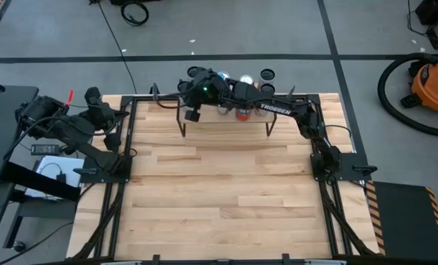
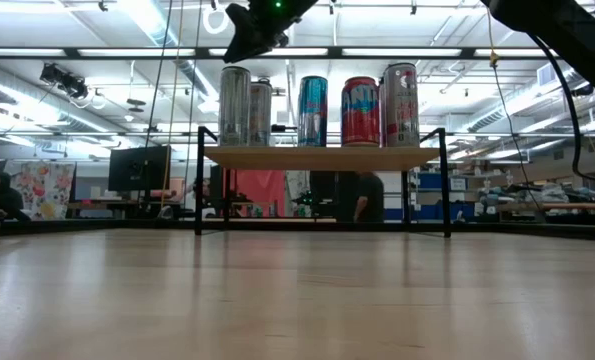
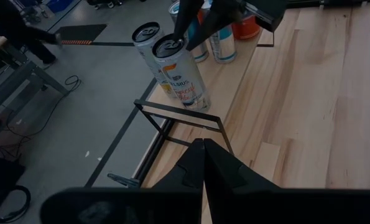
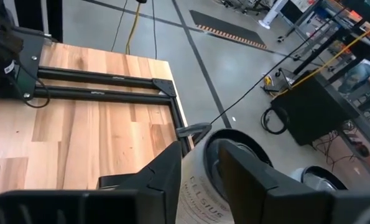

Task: Place canned beverage on shelf
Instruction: Adjust the soda cans on the shelf

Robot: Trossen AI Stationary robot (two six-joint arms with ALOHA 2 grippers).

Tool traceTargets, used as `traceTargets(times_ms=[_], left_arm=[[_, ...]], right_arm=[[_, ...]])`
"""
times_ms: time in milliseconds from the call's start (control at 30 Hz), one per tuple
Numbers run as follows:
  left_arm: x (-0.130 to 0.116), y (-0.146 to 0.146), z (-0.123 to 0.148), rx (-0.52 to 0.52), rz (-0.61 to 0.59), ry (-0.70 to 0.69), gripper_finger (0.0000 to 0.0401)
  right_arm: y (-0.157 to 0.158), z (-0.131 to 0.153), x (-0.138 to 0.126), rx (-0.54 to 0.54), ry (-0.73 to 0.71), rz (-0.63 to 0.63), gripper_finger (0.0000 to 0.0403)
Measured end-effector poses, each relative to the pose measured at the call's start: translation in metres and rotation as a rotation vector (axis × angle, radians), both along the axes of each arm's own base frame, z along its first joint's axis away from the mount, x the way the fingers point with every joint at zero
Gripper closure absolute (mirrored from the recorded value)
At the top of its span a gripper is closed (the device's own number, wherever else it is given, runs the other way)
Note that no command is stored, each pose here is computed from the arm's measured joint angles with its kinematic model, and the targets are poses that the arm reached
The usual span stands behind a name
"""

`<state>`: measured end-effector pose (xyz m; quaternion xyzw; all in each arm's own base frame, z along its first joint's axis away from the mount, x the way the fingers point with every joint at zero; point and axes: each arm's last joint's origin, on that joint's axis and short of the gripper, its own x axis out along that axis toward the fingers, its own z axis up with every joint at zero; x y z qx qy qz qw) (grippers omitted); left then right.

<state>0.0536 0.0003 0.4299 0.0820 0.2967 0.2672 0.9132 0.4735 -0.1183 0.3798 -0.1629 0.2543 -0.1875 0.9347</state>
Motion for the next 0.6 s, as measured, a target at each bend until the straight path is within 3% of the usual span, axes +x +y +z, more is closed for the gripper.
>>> traceTargets(times_ms=[600], left_arm=[[0.0000, 0.0000, 0.0000, 0.000, 0.000, 0.000, 0.0394]], right_arm=[[-0.0099, -0.0072, -0.0017, 0.067, -0.003, -0.026, 0.0294]])
